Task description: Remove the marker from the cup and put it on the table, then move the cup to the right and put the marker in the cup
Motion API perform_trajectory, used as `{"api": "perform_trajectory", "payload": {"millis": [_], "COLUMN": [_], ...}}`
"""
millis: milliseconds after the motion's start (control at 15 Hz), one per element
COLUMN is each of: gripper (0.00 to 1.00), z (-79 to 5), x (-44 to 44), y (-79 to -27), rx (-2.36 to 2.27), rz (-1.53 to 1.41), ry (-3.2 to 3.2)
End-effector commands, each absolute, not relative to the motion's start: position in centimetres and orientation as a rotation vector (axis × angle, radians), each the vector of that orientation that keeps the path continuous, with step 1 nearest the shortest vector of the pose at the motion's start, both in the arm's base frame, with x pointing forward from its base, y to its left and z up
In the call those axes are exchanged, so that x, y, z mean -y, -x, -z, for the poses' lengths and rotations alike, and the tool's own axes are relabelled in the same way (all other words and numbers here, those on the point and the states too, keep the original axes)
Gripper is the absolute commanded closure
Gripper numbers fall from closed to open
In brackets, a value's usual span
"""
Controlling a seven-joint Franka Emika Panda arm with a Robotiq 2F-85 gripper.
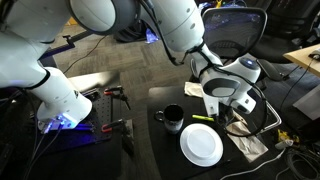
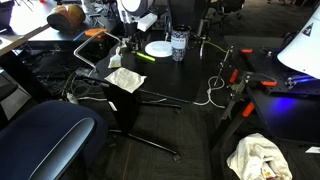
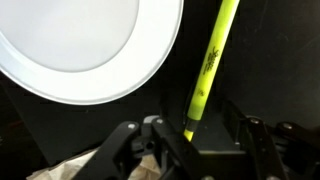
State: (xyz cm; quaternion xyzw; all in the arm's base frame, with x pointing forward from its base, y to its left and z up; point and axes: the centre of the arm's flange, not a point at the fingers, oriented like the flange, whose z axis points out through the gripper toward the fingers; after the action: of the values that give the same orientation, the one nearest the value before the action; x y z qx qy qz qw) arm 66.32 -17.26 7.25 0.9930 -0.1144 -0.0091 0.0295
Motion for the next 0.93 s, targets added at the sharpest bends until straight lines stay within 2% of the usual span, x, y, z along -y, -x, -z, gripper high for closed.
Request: {"api": "perform_trajectory", "payload": {"millis": [0,267,400,867], "gripper": [0.73,1.00,0.96,0.96], "z": [-7.5,-7.6,-7.6,-13.5], "x": [18.2,18.8,18.8,16.9], "y": [-66.7,-66.6,-66.6,-64.2], "rx": [0.388,0.427,0.434,0.516], "rz": [-0.021,-0.033,-0.028,-0.085], "ry": [-3.094,-3.104,-3.102,-3.067]}}
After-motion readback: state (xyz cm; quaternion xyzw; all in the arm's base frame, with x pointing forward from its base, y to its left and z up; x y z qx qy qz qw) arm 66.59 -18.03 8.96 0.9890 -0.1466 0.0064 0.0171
